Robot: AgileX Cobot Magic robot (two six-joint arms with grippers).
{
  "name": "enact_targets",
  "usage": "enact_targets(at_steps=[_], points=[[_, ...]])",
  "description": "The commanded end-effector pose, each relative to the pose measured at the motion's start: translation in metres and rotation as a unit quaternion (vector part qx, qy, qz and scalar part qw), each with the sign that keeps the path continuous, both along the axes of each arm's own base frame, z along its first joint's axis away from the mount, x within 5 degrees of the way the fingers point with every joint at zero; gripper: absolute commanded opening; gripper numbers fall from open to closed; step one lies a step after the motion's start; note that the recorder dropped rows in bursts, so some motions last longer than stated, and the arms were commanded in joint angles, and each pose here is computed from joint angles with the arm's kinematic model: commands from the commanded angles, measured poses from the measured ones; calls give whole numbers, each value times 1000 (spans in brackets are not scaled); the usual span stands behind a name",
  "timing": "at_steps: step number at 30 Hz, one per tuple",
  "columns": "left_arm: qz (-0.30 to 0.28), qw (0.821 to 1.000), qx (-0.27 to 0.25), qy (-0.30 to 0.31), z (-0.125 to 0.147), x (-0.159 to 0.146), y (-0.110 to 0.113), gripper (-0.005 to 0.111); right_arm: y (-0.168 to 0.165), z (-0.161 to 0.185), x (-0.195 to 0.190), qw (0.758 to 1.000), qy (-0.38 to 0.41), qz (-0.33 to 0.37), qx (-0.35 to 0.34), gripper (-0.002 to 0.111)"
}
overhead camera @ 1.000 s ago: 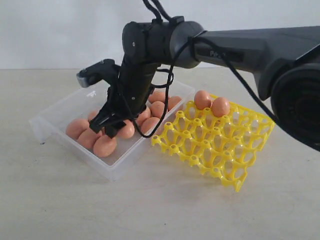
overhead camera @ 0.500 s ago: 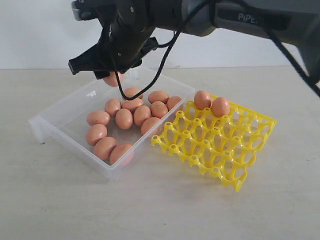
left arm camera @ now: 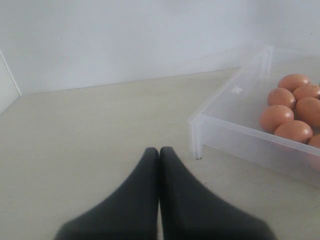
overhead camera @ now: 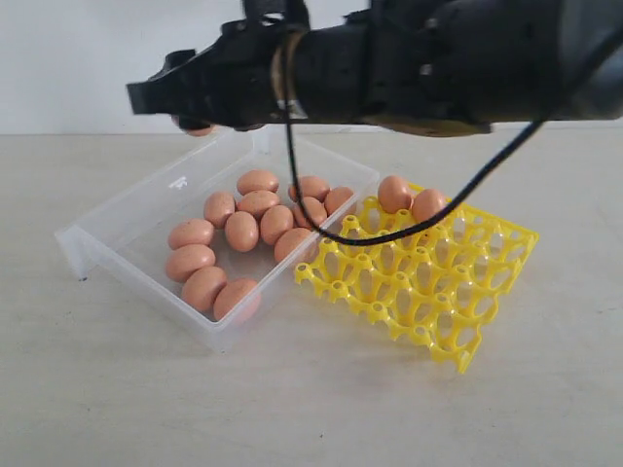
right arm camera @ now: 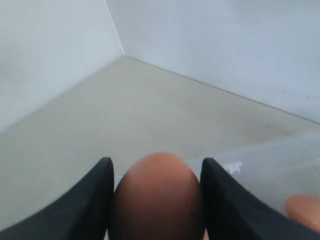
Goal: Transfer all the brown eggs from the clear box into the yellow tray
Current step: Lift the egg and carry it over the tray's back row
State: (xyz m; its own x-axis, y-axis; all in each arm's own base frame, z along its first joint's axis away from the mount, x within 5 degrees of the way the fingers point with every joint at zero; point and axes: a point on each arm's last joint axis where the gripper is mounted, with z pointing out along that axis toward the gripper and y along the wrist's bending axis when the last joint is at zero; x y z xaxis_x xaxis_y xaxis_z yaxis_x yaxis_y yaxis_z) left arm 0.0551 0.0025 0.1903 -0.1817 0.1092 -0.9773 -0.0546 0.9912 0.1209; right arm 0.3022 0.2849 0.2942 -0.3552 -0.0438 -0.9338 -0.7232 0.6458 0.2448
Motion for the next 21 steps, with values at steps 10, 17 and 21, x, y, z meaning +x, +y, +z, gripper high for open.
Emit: enact_targets(at_steps=[10,17,21], points=[[1,1000,-6,-4,0,0,0,-4,-180,4,23,980,4,-55,192,0],[1,1000,-6,-4,0,0,0,-4,-244,-66,-7,984,17,-162,66,0],[1,1000,-6,-4,0,0,0,-4,-257,-96,5,984,36,-162,63,0]])
